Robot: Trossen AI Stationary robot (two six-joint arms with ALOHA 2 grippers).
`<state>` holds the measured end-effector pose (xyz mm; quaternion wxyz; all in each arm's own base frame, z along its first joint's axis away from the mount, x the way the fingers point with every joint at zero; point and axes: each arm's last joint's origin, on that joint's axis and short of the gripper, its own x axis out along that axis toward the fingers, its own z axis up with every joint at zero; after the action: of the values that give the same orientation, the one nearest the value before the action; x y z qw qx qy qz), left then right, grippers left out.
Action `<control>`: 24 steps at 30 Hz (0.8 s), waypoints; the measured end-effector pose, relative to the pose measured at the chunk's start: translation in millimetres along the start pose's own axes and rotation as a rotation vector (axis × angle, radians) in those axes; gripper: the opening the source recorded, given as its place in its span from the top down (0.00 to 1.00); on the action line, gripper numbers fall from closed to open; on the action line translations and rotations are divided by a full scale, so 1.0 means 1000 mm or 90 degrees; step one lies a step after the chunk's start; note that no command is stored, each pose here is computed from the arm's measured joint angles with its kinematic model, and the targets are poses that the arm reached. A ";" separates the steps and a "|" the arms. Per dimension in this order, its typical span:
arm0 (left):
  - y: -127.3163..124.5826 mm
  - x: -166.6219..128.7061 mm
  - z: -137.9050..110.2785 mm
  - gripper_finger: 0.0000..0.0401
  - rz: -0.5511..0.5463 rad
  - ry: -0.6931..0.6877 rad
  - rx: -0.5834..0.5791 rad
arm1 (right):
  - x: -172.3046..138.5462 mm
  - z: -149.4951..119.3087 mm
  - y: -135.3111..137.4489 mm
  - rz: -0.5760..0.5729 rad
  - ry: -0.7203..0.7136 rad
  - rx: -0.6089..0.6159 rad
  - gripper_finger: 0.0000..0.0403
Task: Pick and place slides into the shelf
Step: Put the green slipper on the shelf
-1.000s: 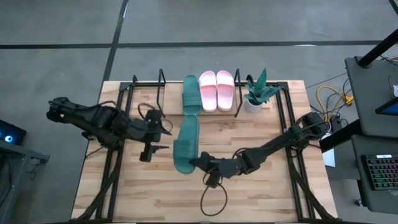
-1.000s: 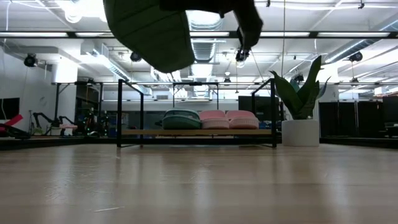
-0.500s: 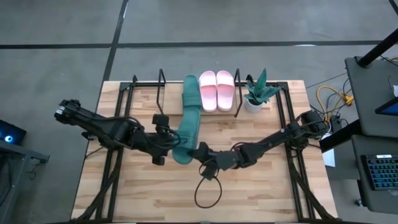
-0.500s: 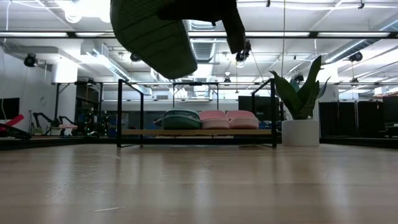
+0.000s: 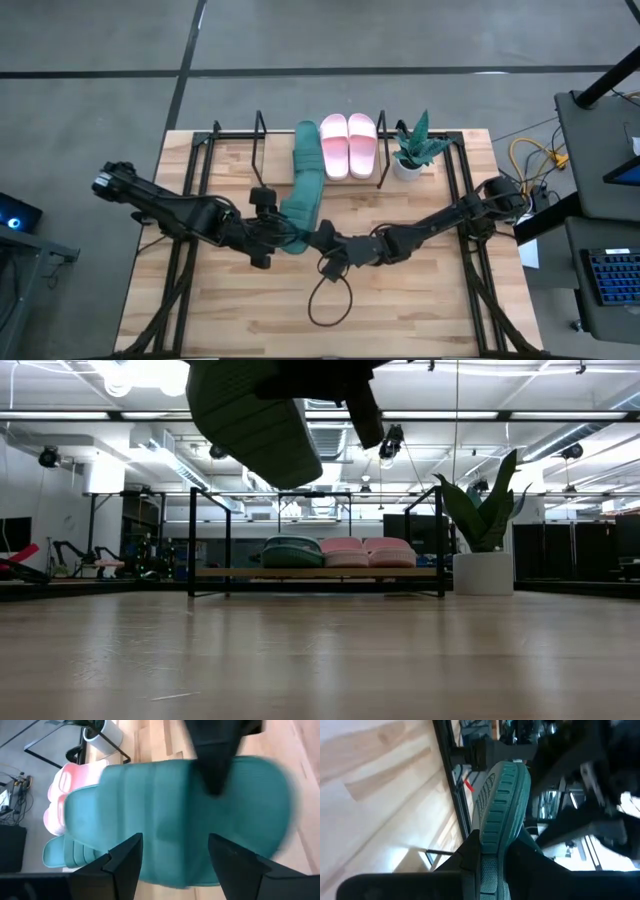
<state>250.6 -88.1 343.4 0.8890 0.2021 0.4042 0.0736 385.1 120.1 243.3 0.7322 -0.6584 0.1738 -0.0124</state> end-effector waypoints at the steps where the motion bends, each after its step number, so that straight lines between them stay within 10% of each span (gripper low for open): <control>1: 0.000 -0.001 0.000 0.48 -0.001 -0.002 -0.001 | 0.001 -0.002 -0.001 -0.001 0.004 0.001 0.89; 24: -0.010 0.018 0.003 0.48 0.177 0.031 0.078 | 0.003 -0.006 -0.003 0.002 -0.010 0.011 0.89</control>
<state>264.4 -92.6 329.2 0.8462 0.3080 0.3975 0.1761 386.4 113.0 244.7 0.7392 -0.6519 0.1691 -0.0078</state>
